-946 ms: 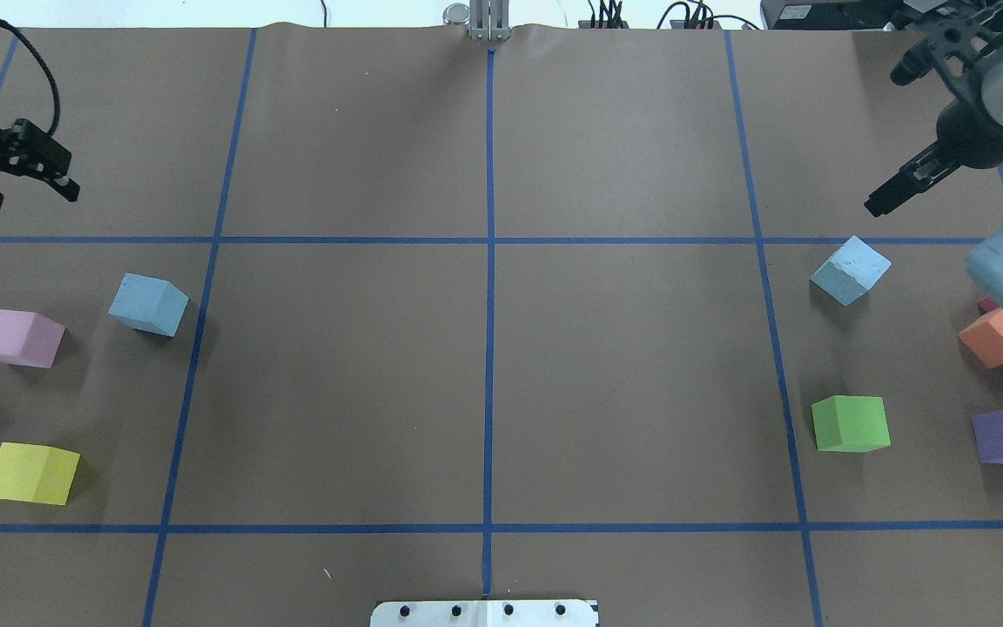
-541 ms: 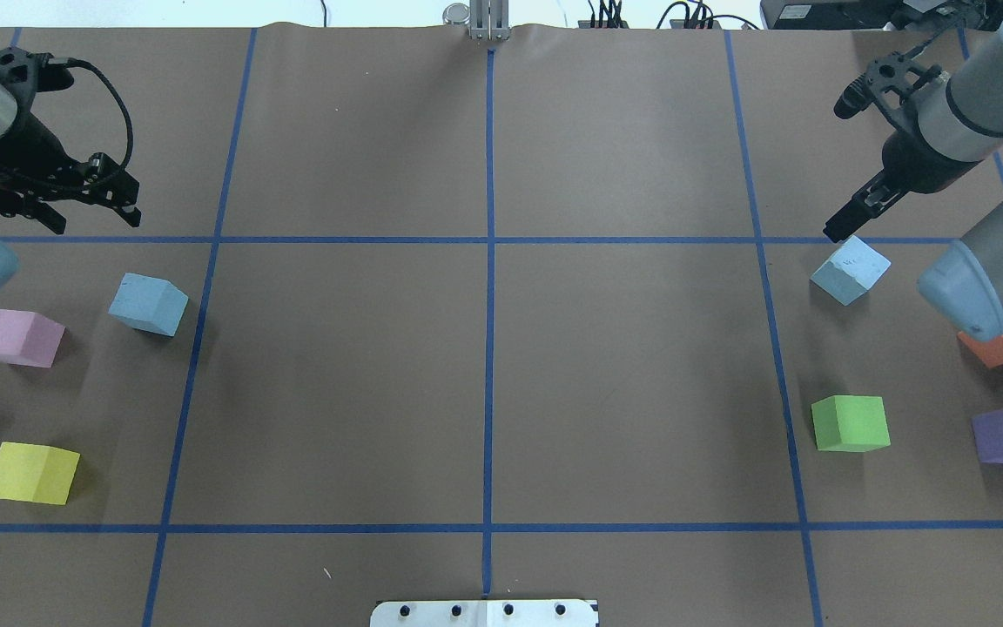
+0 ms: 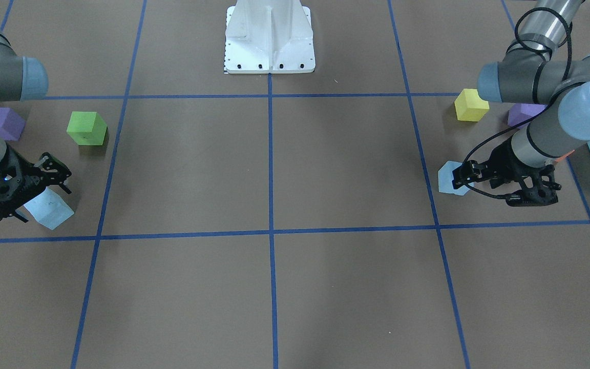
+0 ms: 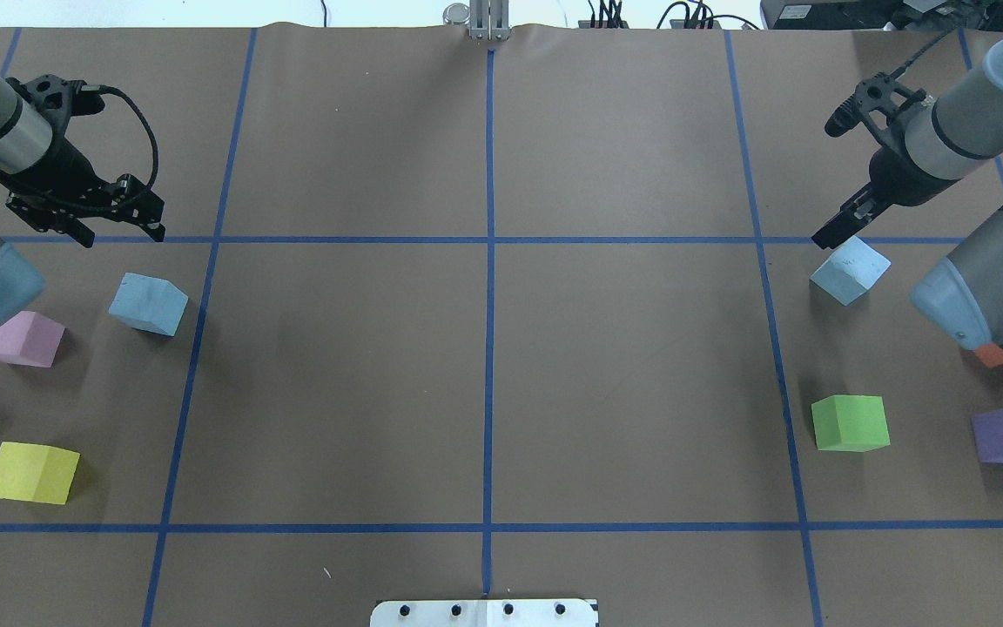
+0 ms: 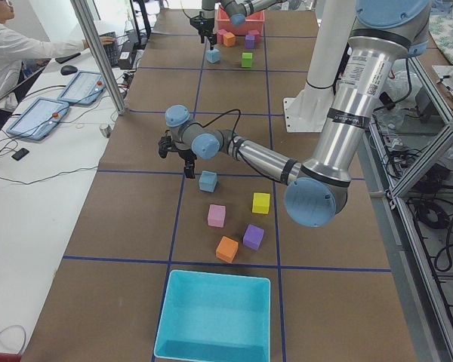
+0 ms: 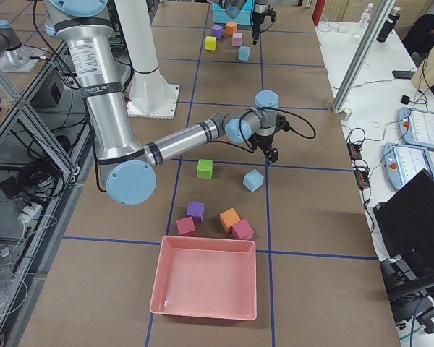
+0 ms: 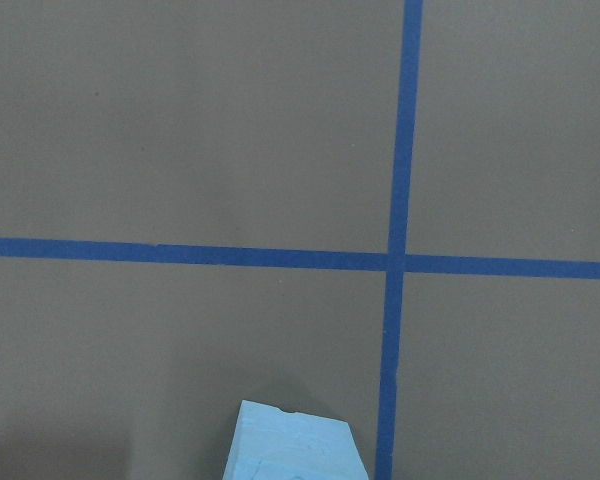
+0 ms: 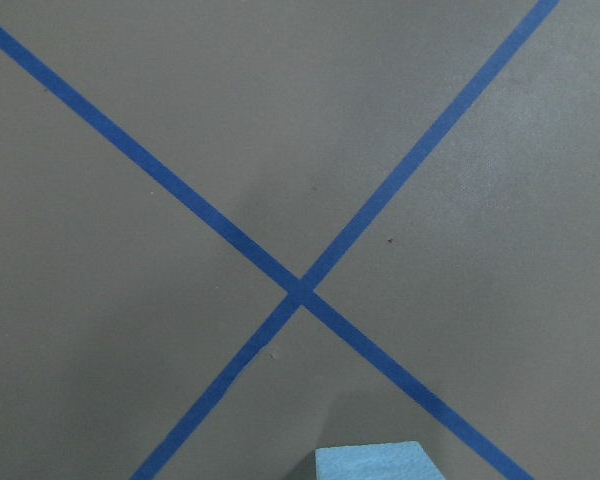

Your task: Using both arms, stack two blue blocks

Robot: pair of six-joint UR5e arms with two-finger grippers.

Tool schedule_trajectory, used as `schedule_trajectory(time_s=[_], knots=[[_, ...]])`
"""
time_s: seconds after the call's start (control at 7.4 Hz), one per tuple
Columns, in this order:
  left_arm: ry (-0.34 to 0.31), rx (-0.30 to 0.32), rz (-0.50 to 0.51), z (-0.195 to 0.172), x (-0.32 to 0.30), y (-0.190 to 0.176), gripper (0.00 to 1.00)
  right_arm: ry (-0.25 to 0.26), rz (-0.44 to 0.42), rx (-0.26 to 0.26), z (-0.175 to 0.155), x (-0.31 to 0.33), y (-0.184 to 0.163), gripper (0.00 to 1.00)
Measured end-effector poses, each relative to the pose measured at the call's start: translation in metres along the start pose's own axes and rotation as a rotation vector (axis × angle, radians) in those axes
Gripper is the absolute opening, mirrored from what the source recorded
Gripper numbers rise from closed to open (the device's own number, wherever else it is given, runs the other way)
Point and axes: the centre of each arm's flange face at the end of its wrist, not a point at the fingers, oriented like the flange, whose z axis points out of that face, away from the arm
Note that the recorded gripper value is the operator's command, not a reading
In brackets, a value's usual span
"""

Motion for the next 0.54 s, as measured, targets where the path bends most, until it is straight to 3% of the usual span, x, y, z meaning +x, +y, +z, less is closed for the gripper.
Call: schedule_trajectory(time_s=[0.54], knots=[[-0.004, 0.018, 0.05, 0.017, 0.009, 0.006, 0.98, 0.003, -0.002, -0.011, 0.01, 0.008, 0.016, 0.99]])
